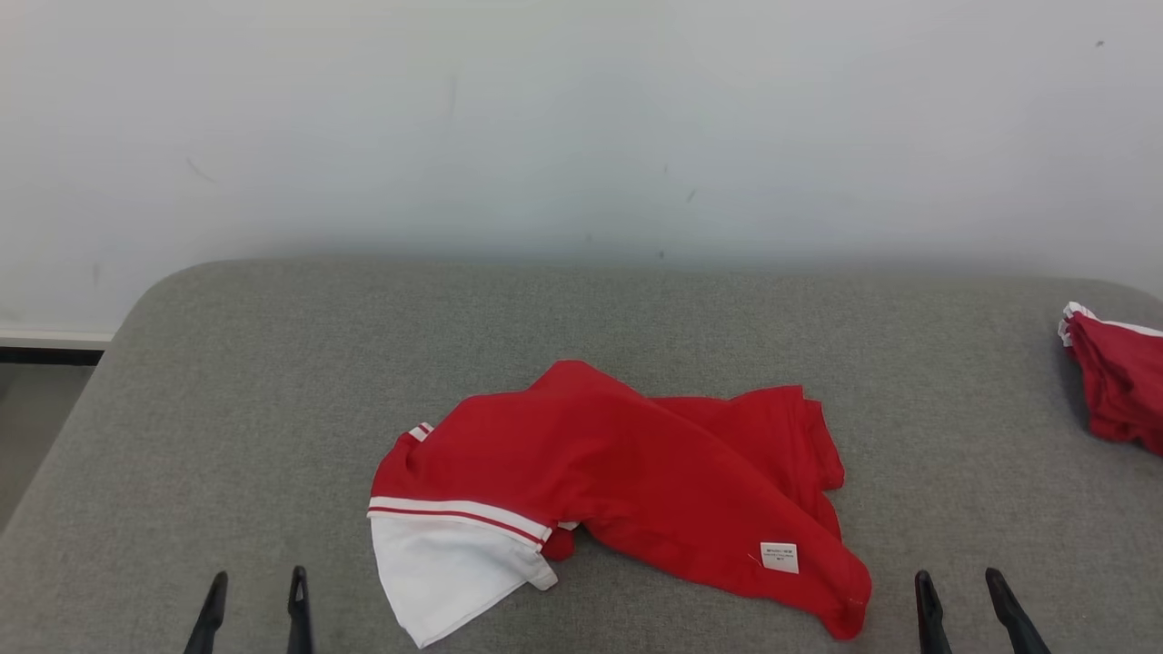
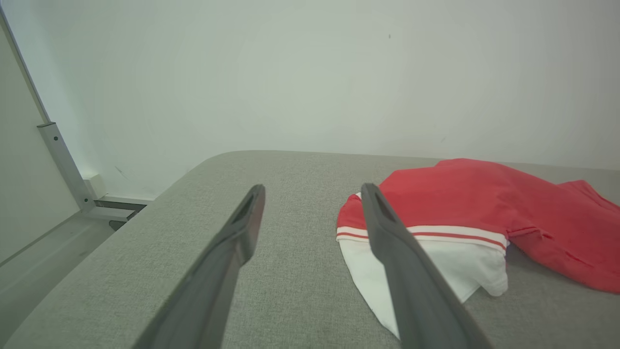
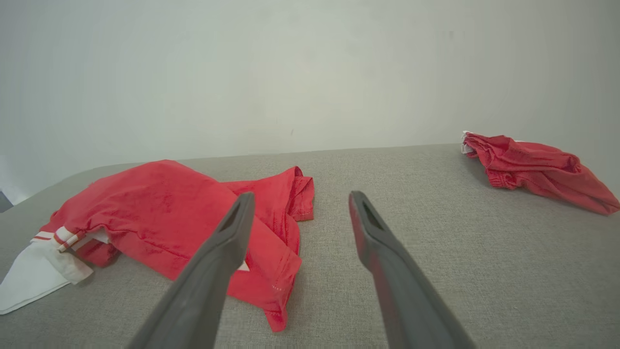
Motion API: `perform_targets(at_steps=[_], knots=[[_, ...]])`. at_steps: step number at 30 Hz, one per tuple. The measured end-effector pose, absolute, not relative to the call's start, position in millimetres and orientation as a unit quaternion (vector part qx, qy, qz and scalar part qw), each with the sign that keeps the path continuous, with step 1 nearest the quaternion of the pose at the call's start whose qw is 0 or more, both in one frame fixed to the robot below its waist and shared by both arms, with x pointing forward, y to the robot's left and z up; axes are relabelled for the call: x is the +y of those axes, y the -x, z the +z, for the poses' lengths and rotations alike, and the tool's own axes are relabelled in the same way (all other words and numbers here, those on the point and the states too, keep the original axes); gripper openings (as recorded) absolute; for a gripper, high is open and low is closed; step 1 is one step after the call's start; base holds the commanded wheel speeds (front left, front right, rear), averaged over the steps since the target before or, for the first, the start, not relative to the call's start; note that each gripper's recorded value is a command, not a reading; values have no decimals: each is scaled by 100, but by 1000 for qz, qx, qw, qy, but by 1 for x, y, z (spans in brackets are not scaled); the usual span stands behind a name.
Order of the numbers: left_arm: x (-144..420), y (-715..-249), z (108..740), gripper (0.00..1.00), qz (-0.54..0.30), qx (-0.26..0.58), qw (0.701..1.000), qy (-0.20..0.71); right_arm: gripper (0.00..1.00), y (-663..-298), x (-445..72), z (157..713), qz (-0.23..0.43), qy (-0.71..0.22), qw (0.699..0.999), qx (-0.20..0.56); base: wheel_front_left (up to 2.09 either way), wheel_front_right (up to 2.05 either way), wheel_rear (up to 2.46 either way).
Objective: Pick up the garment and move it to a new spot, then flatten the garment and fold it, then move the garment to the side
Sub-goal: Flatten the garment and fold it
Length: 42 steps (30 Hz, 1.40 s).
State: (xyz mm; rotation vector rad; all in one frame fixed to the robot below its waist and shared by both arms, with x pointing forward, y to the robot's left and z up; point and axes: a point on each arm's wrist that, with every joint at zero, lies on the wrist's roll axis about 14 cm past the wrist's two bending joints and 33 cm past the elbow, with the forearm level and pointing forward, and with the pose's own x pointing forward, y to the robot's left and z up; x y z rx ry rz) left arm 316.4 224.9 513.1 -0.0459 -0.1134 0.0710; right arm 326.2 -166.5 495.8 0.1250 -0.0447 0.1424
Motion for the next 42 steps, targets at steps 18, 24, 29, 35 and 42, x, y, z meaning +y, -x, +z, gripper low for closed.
perform_targets(at_steps=[18, 24, 29, 35, 42], knots=[[184, -326, 439, 100, -26, 70, 994, 76, 100, -330, -151, 444, 103, -51, 990, 77, 0, 0, 0], [167, -330, 411, 100, -46, 123, 987, 97, 100, -335, -144, 424, 111, -55, 986, 109, 0, 0, 0], [160, -338, 400, 100, -60, 145, 982, 100, 100, -343, -137, 415, 118, -57, 984, 121, 0, 0, 0], [158, -346, 384, 100, -66, 179, 977, 99, 100, -355, -128, 405, 130, -57, 980, 137, 0, 0, 0], [157, -352, 371, 100, -63, 203, 972, 102, 100, -361, -123, 398, 135, -58, 978, 149, 0, 0, 0]])
